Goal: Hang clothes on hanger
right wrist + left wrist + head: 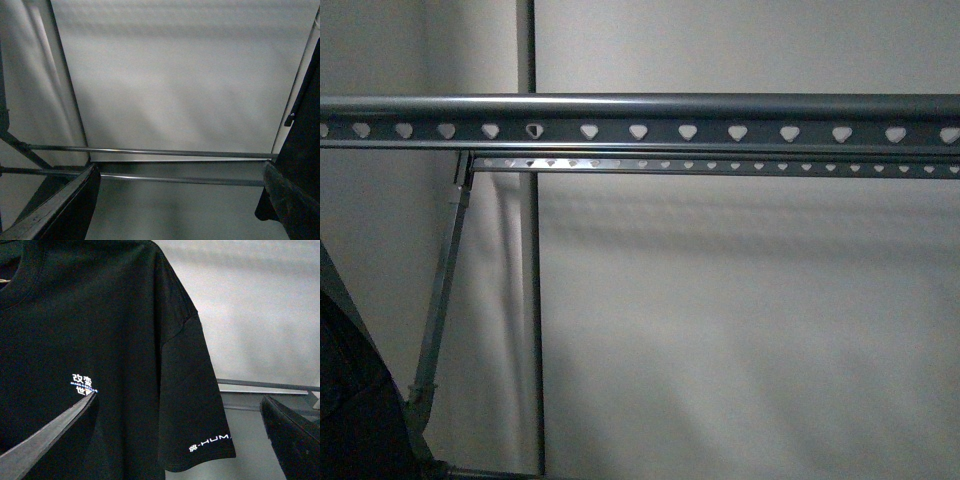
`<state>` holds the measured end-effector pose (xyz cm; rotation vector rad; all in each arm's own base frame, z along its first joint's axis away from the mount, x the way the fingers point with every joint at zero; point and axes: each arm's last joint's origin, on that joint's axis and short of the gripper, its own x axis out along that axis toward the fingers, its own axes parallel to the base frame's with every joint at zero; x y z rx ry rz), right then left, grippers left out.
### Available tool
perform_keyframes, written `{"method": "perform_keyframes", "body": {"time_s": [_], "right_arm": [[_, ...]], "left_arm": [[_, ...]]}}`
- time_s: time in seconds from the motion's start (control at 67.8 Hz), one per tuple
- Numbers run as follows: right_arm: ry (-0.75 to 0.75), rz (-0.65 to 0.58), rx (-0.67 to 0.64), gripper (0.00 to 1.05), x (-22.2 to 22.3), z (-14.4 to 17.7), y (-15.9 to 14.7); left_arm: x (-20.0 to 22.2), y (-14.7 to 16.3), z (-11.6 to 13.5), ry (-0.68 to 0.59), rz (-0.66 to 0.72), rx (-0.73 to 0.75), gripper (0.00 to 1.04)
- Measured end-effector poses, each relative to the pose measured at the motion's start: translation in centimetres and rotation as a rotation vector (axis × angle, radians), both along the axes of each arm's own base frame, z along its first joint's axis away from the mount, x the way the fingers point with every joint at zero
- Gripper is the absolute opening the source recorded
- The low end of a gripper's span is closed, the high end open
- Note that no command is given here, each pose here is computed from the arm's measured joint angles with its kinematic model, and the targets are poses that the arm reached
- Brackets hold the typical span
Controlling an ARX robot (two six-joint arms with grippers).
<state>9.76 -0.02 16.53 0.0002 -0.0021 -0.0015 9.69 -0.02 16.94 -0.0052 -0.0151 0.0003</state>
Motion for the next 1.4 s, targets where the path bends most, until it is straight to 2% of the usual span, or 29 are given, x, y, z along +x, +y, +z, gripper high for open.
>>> {"method": "perform_keyframes", "body": {"time_s": [1.4], "right_arm": [[0.0, 0.0, 0.0, 0.97, 0.0, 0.0, 0.0]], "left_arm": [[0.0, 0.0, 0.0, 0.0, 0.0, 0.0, 0.98]]}}
